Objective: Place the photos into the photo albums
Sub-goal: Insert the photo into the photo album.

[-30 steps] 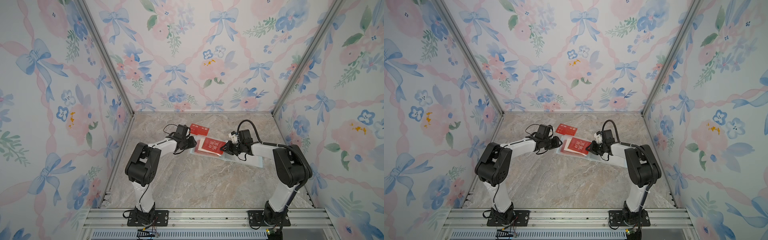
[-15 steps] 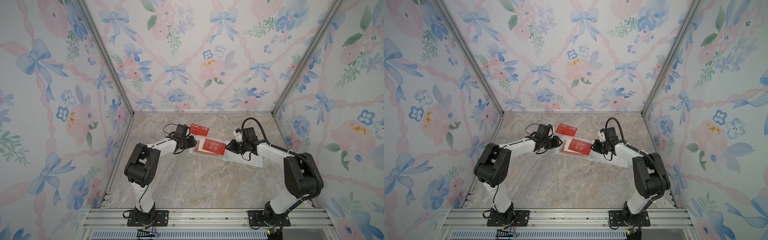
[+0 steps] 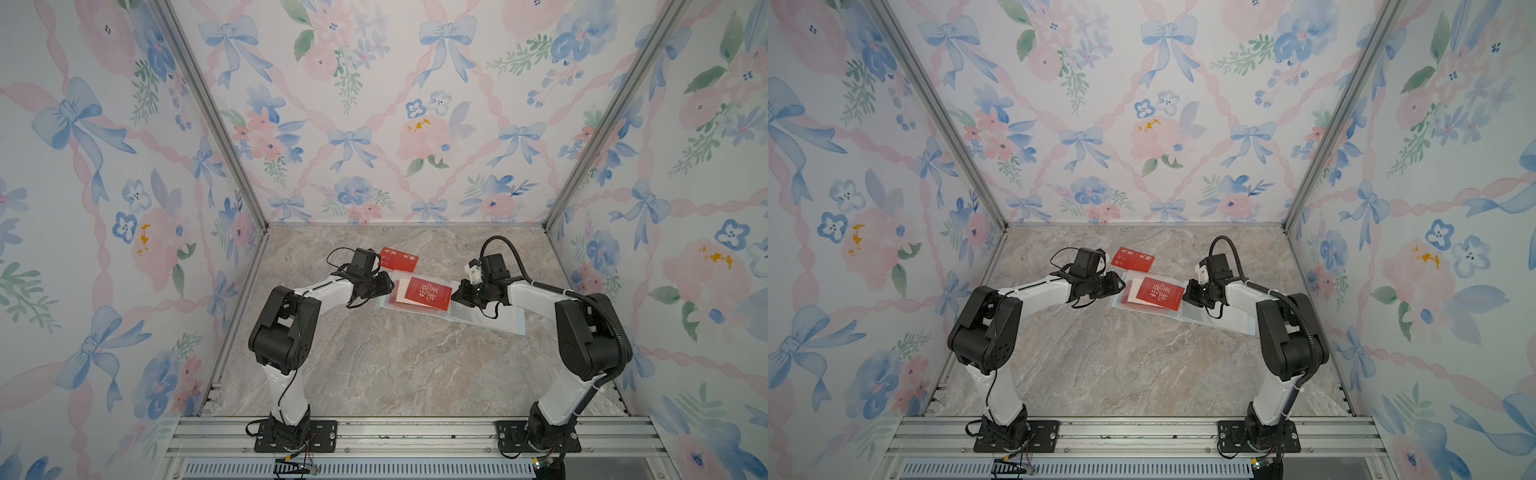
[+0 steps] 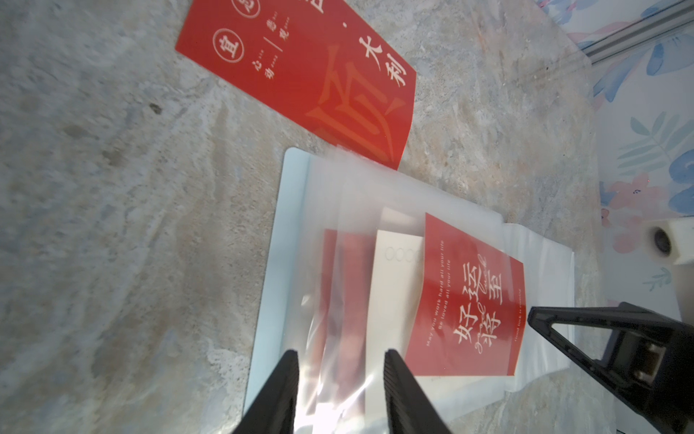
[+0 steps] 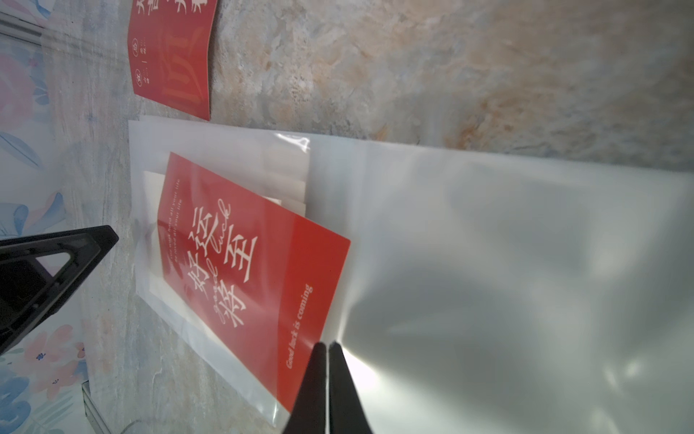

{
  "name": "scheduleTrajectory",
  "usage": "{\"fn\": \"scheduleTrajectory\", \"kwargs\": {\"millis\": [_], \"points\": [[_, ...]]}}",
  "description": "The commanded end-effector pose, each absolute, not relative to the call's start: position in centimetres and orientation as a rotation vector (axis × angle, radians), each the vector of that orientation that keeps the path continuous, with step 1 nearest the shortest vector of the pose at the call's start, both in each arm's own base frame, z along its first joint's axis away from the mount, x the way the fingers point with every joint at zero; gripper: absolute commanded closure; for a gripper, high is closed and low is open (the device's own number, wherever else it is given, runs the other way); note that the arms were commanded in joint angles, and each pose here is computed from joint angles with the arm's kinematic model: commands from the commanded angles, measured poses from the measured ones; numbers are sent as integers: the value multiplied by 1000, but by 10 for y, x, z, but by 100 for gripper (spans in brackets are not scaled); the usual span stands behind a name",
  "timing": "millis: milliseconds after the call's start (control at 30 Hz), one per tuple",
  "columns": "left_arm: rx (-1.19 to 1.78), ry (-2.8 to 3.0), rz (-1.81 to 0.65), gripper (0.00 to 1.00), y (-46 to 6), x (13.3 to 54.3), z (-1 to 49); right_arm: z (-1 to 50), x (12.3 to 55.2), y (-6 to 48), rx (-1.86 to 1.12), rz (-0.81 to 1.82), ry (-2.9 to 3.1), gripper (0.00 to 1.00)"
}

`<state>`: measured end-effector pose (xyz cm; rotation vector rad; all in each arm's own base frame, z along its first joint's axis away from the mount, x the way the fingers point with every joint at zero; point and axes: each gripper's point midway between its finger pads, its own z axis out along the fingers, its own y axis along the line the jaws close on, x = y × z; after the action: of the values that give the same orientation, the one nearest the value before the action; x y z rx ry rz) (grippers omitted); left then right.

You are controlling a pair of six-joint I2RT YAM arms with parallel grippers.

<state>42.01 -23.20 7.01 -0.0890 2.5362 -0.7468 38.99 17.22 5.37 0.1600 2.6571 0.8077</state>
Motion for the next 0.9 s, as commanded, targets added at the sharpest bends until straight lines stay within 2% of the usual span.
{"fn": "scheduleTrajectory", "kwargs": {"millis": [0,867], "points": [[-81,2537,-764,59,-238,420,70,52,392,178,147,813,2678,93],[-80,2530,-759,60,-238,415,74,50,419,213,120,910,2636,92]]}}
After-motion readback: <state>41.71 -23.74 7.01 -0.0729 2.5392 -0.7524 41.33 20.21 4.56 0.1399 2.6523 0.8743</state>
